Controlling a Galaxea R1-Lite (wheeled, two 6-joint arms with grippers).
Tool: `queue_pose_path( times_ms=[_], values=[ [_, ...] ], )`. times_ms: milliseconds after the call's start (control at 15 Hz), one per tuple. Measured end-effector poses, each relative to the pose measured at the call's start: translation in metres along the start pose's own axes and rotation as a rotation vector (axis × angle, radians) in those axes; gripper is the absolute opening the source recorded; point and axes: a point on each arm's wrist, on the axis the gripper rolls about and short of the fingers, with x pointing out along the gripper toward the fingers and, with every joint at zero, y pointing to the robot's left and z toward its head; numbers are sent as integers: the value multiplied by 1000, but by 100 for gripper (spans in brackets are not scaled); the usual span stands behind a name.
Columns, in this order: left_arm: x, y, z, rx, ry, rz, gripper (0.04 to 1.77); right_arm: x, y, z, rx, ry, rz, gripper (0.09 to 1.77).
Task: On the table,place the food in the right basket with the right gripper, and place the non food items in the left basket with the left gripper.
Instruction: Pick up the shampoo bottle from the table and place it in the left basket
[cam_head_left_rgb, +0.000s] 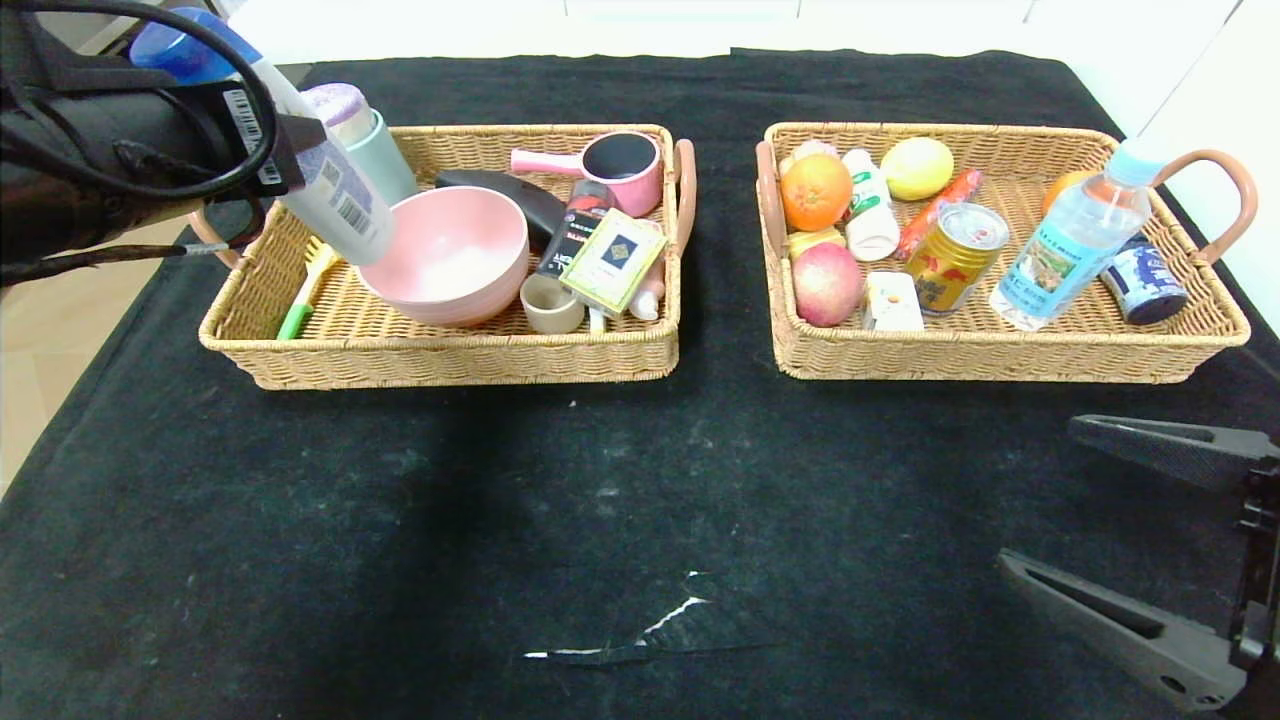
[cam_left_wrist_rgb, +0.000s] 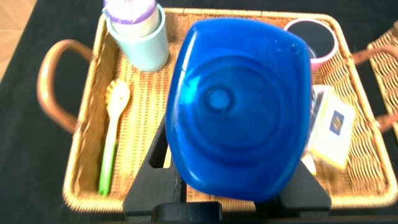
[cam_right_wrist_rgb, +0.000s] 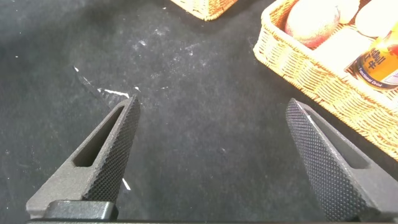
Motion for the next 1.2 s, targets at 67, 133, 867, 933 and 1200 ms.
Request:
queue_pose_path(
  times_ms=[67, 133, 867, 933, 1200],
  values=[
    [8, -2, 1, -1, -4, 2, 62, 0, 0, 0, 0, -2, 0, 171],
    [17, -3, 2, 0, -5, 3, 62, 0, 0, 0, 0, -2, 0, 171],
    [72, -12, -18, 15, 41, 22, 62, -1, 0, 0, 2, -1, 0, 171],
    [74, -12, -19, 16, 45, 23, 62, -1, 0, 0, 2, -1, 1, 171],
    [76, -14, -22, 18, 53, 21, 80, -1, 0, 0, 2, 0, 0, 171]
  ],
)
